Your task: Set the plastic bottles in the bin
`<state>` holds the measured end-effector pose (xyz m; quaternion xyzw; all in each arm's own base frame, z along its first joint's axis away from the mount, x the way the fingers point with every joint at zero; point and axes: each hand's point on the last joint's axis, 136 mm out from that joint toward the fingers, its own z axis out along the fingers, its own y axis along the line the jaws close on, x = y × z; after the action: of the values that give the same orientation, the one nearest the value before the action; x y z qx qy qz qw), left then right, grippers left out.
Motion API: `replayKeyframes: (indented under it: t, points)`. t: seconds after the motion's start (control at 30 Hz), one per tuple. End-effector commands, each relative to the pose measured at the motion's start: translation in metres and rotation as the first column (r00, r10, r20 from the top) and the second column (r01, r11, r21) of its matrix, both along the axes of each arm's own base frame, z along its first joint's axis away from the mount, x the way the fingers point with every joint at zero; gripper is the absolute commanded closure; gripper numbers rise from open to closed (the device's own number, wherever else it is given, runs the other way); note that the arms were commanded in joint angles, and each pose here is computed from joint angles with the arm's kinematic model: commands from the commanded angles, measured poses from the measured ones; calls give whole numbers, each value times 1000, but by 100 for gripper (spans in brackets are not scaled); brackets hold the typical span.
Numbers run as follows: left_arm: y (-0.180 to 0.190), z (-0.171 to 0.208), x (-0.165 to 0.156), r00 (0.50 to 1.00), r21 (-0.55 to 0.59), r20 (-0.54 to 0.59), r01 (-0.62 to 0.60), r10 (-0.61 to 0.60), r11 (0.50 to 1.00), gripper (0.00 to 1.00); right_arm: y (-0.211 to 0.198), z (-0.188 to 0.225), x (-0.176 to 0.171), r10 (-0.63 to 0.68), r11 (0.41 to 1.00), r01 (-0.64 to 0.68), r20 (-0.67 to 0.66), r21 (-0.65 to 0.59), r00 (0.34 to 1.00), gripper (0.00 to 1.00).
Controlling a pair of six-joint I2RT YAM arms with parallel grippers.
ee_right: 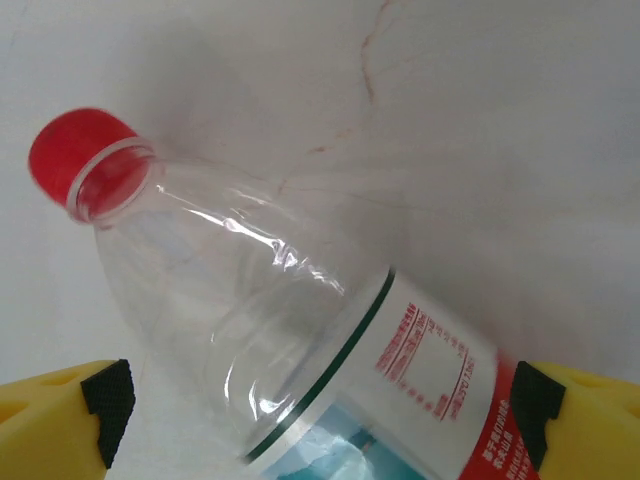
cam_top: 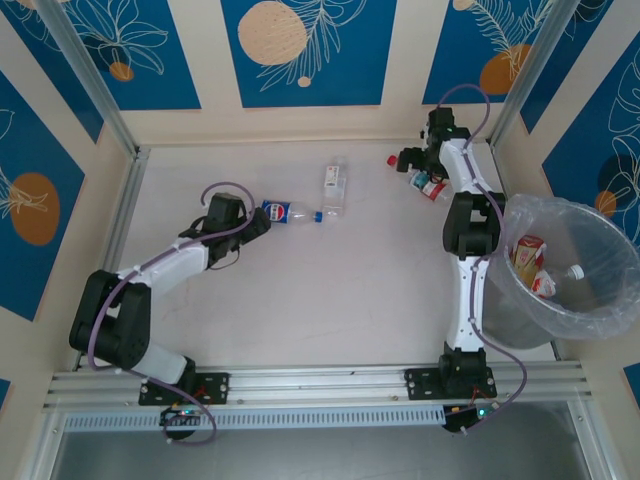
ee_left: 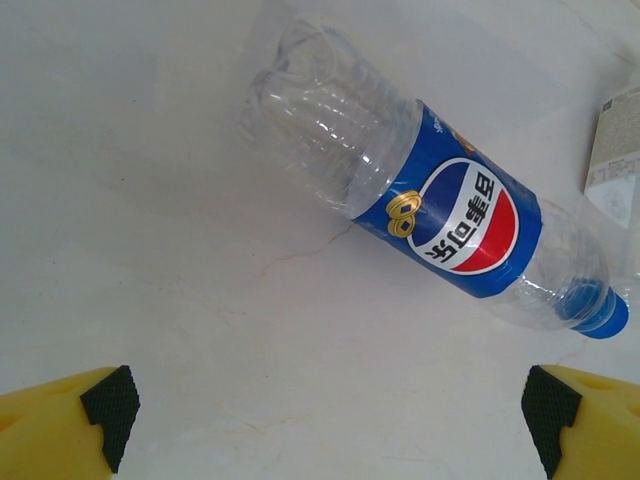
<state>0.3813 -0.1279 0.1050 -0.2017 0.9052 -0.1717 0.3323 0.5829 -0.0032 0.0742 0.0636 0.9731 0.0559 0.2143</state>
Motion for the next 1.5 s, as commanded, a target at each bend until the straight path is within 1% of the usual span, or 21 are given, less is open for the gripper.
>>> replayKeyframes:
  t: [0.0, 0.07, 0.13, 0.27, 0.4, 0.47, 0.53, 0.6, 0.67, 0.73, 0.87, 1.0, 1.23, 1.33, 1.47]
  points:
    - [-1, 9, 6, 1000, -30, 9, -9, 9, 999, 0, 25, 5, -8, 65, 981, -60, -24, 183, 998, 0]
    - [0, 9, 5, 1000, -30, 9, -8, 8, 1000, 0, 36, 7, -13, 97, 972, -88, -33, 218, 995, 0]
    - [0, 9, 3, 1000, -33, 10, -11, 11, 999, 0, 45, 9, -19, 132, 967, -119, -42, 224, 990, 0]
    - [1, 7, 0, 1000, -42, 11, -10, 11, 999, 0, 56, 0, -33, 176, 976, -162, -91, 142, 980, 0]
    - [2, 6, -5, 1000, -49, 10, -13, 14, 999, 0, 63, -10, -42, 146, 988, -137, -148, 69, 978, 0]
    - [2, 6, -7, 1000, -50, 11, -13, 14, 999, 0, 65, -16, -45, 95, 995, -92, -178, 26, 979, 0]
    - [3, 6, -9, 1000, -51, 14, -13, 14, 999, 0, 70, -24, -47, 63, 998, -62, -206, 11, 976, 2]
    - [4, 6, -10, 1000, -50, 15, -14, 15, 999, 0, 78, -33, -51, 49, 999, -52, -236, -7, 971, 6]
    - [4, 7, -11, 1000, -48, 16, -14, 15, 999, 0, 80, -42, -55, 26, 998, -41, -265, -50, 964, 12]
    - [5, 8, -13, 1000, -45, 16, -14, 14, 999, 0, 81, -45, -57, 1, 998, -19, -277, -65, 961, 16]
    - [8, 13, -18, 1000, -33, 25, -10, 11, 999, 0, 88, -37, -59, -2, 999, -10, -253, -43, 967, 29]
    - [14, 13, -25, 999, -21, 28, -20, 21, 1000, 0, 93, -28, -63, 13, 999, -23, -232, -41, 973, 36]
    - [19, 13, -33, 999, -14, 27, -29, 30, 999, 0, 104, -19, -86, 50, 998, -57, -216, -24, 975, 43]
    - [18, 14, -34, 999, -25, 30, -28, 29, 999, 0, 108, -9, -99, 64, 997, -69, -194, -22, 979, 45]
    - [15, 14, -36, 999, -46, 29, -22, 23, 999, 0, 113, -3, -126, 94, 995, -99, -192, -17, 977, 45]
